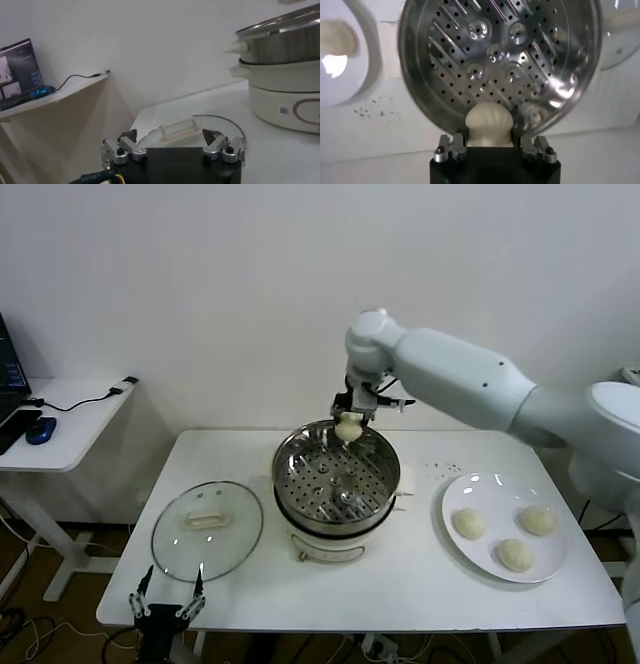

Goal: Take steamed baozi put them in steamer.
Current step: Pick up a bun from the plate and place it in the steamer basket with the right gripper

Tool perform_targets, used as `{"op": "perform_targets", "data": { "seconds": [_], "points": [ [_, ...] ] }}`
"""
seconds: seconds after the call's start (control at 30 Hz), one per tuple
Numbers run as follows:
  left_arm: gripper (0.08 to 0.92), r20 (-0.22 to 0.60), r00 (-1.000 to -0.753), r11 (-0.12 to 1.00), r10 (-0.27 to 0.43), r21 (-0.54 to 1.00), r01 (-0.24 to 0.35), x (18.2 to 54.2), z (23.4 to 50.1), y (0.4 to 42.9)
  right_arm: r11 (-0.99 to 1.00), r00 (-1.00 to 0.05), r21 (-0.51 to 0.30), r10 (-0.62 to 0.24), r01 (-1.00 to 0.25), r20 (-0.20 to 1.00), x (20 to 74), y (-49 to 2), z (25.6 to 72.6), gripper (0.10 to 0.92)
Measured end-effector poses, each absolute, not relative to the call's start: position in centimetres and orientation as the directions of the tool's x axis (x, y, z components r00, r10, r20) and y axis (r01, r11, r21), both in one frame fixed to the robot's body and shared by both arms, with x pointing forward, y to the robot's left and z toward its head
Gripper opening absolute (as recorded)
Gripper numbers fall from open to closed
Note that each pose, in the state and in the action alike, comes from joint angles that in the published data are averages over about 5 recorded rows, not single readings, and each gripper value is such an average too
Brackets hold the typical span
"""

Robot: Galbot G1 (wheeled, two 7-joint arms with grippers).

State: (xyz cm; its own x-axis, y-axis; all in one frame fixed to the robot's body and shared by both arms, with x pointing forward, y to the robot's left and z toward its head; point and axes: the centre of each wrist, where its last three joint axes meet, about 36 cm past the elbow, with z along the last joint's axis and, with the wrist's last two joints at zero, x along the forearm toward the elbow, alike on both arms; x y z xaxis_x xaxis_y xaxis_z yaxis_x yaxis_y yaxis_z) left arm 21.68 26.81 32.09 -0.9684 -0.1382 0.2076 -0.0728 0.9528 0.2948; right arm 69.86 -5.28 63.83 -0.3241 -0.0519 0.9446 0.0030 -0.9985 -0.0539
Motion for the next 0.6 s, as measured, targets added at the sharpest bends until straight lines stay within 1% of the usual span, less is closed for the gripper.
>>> {"op": "perform_targets", "data": {
  "seconds": [0.23, 0.43, 0.53, 0.6],
  "points": [
    [0.823, 0.213, -0.967, 0.953, -0.141, 0.293, -0.075, 21.6, 31.9, 27.0, -0.998, -0.314, -0.026, -0.041, 0.054, 0.949, 69.6, -3.6, 59.9, 0.579],
    [0.823, 0.214, -0.966, 0.954, -0.143, 0.29, -0.076, 21.6, 31.9, 27.1, -0.998, -0.307, -0.013, -0.033, 0.064, 0.951, 69.6, -3.0, 57.9, 0.585],
    [0.823, 0.215, -0.966, 0.954, -0.143, 0.29, -0.077, 21.6, 31.9, 27.1, -0.998, -0.308, -0.012, -0.031, 0.064, 0.951, 69.6, -3.0, 57.4, 0.607],
    [0.823, 0.215, -0.966, 0.954, -0.143, 0.289, -0.077, 21.6, 31.8, 27.1, -0.998, -0.308, -0.015, -0.034, 0.063, 0.951, 69.5, -3.0, 57.3, 0.651]
  ]
}}
